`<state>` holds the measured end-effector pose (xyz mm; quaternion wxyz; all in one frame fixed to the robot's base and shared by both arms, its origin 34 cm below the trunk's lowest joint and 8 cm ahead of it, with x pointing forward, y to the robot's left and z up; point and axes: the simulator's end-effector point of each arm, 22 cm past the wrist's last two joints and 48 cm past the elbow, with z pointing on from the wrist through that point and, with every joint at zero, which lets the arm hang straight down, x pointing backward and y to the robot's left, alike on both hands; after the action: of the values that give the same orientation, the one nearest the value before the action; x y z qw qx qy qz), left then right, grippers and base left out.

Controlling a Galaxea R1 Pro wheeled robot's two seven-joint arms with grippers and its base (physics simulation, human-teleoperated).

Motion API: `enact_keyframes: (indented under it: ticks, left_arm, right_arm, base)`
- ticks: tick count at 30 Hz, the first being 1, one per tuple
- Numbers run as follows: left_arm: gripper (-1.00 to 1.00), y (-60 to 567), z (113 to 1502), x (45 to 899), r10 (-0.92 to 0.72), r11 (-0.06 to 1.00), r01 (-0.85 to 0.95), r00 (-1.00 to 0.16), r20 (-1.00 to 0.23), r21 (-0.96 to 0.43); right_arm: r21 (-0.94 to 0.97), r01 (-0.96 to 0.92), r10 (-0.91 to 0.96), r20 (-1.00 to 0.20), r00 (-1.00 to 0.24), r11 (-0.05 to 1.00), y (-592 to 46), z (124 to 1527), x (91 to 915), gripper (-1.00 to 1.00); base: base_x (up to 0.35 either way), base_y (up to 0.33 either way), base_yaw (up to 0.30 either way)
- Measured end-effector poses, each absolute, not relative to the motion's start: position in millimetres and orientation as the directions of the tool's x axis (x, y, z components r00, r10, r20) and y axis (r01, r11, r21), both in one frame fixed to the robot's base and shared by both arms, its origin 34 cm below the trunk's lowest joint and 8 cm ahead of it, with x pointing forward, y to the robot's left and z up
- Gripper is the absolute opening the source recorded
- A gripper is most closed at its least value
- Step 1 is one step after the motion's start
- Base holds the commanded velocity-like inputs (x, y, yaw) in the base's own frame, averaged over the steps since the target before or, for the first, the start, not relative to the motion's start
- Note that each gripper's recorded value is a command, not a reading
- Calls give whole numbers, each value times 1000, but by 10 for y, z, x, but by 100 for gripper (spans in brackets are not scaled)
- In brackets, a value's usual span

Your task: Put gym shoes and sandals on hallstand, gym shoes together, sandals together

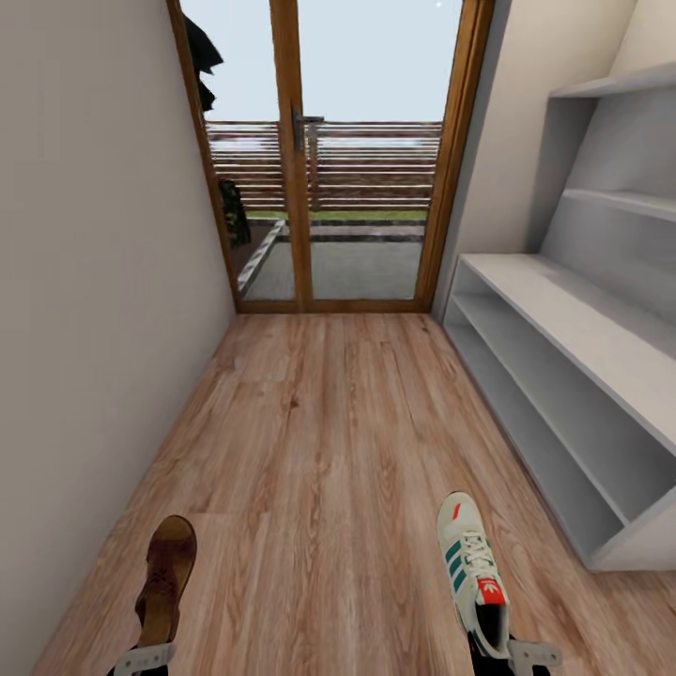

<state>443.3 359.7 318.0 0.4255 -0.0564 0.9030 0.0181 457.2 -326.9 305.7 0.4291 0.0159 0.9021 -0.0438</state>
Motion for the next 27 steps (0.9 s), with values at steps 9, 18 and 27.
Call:
enact_keyframes:
  ticks: [9,18,27]
  left_arm:
    - [-100,3596,3180,4434,-87,993,-117,-631,-771,-16]
    - [-100,3595,3180,4435,-86,993,-117,-631,-771,-16]
    - [-100,3593,3180,4435,-86,993,-116,-632,-771,-16]
  right_arm:
    - [-65,64,-10,-775,-631,996,-3266,3058,4573,-100]
    - [-66,63,-11,-775,-631,996,-3269,3058,4573,-100]
    - [-65,63,-10,-775,-631,996,-3264,3058,4573,-100]
  base:
    - [337,28,-3]
    - [337,89,0]
    - [337,93,0]
